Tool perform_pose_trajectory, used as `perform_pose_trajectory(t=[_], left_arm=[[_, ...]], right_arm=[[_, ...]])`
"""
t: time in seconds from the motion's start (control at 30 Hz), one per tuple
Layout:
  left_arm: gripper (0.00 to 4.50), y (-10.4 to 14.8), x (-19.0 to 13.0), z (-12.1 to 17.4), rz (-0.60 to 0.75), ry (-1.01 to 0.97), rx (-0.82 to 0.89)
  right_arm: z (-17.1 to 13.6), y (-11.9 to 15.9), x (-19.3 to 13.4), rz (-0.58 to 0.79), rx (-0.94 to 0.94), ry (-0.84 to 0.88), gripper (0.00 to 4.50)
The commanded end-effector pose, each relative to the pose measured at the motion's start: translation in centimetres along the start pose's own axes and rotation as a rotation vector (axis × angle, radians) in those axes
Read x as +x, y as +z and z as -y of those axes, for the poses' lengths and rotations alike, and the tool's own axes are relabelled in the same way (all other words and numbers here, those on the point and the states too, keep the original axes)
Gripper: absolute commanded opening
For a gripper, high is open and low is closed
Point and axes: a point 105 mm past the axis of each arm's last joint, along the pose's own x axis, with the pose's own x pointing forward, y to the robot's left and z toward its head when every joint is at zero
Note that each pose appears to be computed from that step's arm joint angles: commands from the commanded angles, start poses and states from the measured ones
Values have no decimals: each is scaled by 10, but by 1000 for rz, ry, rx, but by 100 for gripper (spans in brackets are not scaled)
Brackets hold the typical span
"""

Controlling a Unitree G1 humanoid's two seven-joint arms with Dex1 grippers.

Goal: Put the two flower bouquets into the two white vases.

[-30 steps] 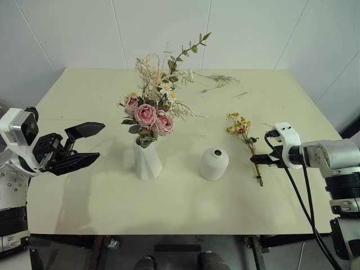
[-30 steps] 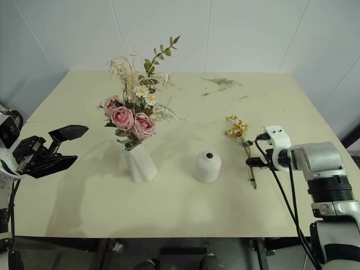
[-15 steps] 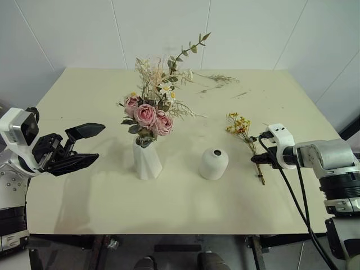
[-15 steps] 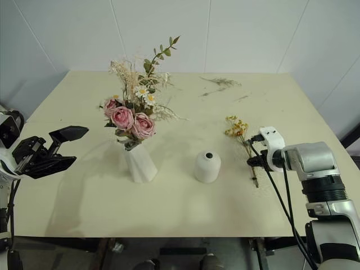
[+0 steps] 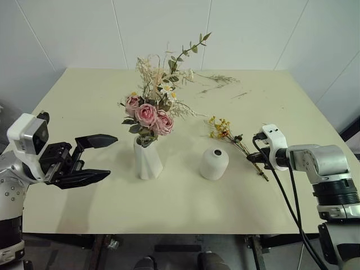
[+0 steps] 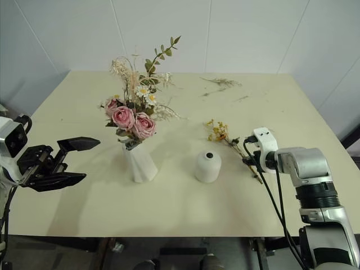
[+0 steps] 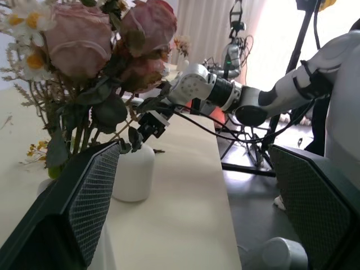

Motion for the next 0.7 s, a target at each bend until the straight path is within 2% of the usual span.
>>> perform_pose_trajectory(t=[0.03, 0.23, 0.43, 0.5, 0.57, 0.7], left_arm=[[450, -3, 9, 6, -56, -16, 39], [450, -5, 21, 13, -4, -20, 25], [450, -17, 34, 16, 24, -6, -12], [450, -20, 38, 18, 27, -9, -22], [450, -25, 41, 18, 27, -13, -32], [450, -26, 44, 18, 37, -10, -34]], right_arm=[[0, 18, -10, 108, -15, -11, 2], [-2, 44, -31, 336, -36, -33, 2], [-18, 66, -60, 623, -76, -7, 2], [-27, 75, -73, 753, -107, 19, 2], [-41, 87, -93, 944, -127, 72, 2], [-57, 86, -104, 1052, -130, 135, 2]])
